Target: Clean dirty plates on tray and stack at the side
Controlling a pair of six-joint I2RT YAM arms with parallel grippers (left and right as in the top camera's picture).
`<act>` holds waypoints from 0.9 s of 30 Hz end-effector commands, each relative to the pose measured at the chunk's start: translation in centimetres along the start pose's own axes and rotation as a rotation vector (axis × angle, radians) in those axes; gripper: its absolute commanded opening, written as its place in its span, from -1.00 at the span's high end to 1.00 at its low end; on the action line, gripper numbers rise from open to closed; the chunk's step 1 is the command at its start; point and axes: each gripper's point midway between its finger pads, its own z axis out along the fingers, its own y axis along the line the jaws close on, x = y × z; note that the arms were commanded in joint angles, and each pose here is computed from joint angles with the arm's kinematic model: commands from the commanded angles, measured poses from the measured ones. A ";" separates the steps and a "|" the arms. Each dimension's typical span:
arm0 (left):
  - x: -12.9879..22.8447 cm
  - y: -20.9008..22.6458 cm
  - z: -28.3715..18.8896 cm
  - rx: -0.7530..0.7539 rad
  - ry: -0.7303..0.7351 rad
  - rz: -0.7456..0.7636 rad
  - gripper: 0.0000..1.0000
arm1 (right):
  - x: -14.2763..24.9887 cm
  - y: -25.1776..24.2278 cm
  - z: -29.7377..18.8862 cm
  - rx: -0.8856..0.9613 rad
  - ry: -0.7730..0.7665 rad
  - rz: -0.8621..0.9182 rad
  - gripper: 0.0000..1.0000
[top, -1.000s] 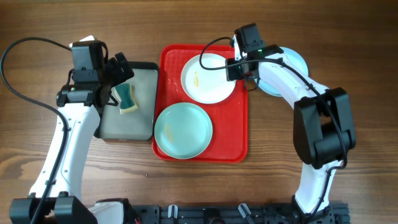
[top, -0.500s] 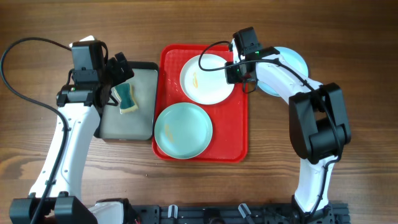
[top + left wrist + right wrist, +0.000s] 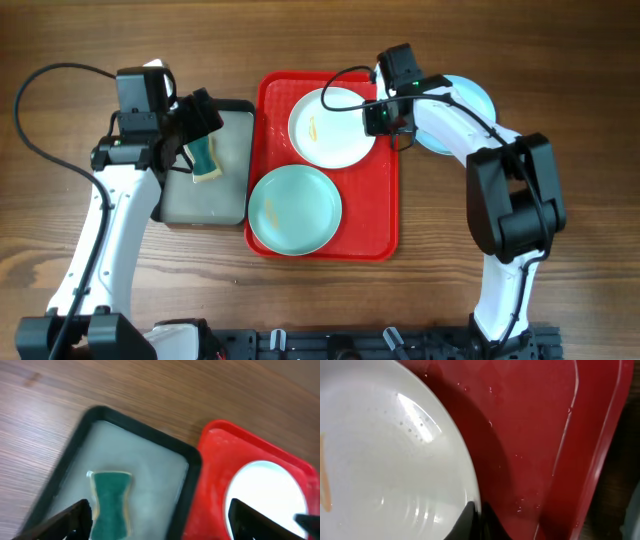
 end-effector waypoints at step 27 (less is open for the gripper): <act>8.8 7.2 9.7 -0.302 0.340 -0.021 -0.29 | -0.5 0.9 -0.9 -0.047 -0.016 -0.012 0.91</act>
